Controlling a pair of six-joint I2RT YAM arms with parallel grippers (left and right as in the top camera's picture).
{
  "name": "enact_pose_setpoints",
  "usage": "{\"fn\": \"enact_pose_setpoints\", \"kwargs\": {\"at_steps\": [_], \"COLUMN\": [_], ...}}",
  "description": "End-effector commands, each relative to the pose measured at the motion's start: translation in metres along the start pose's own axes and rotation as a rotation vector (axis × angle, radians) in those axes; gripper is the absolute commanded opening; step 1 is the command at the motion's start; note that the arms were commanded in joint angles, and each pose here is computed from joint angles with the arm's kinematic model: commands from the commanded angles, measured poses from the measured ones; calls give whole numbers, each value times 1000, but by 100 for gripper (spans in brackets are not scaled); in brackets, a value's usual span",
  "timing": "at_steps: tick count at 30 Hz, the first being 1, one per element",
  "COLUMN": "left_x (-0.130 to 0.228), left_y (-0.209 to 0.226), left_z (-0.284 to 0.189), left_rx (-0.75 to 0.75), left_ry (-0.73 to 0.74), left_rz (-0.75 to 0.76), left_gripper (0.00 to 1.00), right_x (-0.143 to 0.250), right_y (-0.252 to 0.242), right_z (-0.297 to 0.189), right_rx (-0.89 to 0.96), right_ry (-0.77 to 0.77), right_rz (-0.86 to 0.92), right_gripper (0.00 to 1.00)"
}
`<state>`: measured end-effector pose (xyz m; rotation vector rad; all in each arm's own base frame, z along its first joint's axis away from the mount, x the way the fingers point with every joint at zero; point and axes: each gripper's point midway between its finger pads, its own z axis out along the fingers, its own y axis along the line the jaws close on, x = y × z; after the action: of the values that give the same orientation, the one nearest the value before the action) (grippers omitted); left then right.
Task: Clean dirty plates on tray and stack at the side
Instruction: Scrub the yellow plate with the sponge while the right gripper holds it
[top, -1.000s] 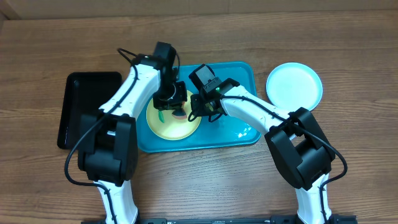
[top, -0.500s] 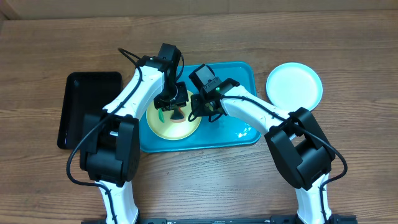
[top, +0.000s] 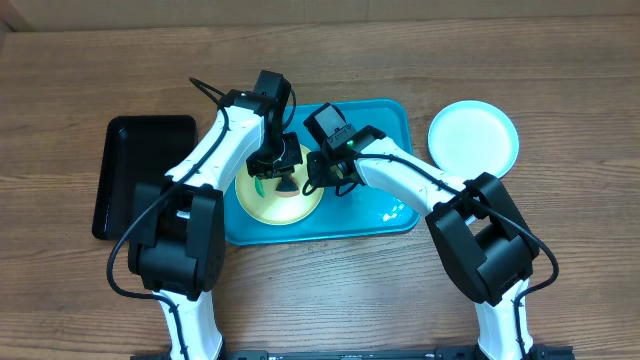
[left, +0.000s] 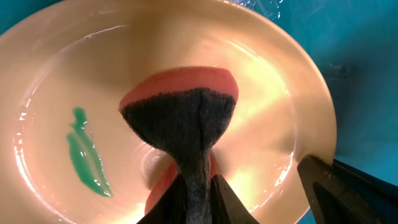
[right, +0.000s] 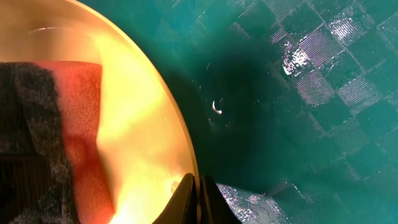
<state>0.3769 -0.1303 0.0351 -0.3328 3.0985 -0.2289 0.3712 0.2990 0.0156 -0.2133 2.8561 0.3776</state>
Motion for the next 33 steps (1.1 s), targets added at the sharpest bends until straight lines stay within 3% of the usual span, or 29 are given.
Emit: {"fn": "enact_pose_setpoints", "kwargs": {"at_steps": [1,7,14,17,25,27,33], "left_x": [2,5,14,11,0,1,-5], "left_y": [4,5,13,13,27,37,94], "left_z": [1,5,18,15,3,2,-9], "left_rx": [-11,-13,-29,-26,-30,-64,-356], "left_ry": [5,12,34,27,25,31,-16], "left_rz": [-3,-3,-6,-10,-29,-12,-6], "left_gripper": [16,25,15,4,4,4,4], "right_x": [1,1,1,1,2,2,1], "right_y": [-4,-4,-5,-5,-5,-5,-5], "right_z": [0,0,0,-1,0,0,0], "right_rx": [16,16,17,17,18,18,18], "right_ry": [-3,-3,0,0,1,1,0], "right_rz": [3,3,4,4,4,3,4], "right_gripper": [4,4,4,4,4,4,4]}}
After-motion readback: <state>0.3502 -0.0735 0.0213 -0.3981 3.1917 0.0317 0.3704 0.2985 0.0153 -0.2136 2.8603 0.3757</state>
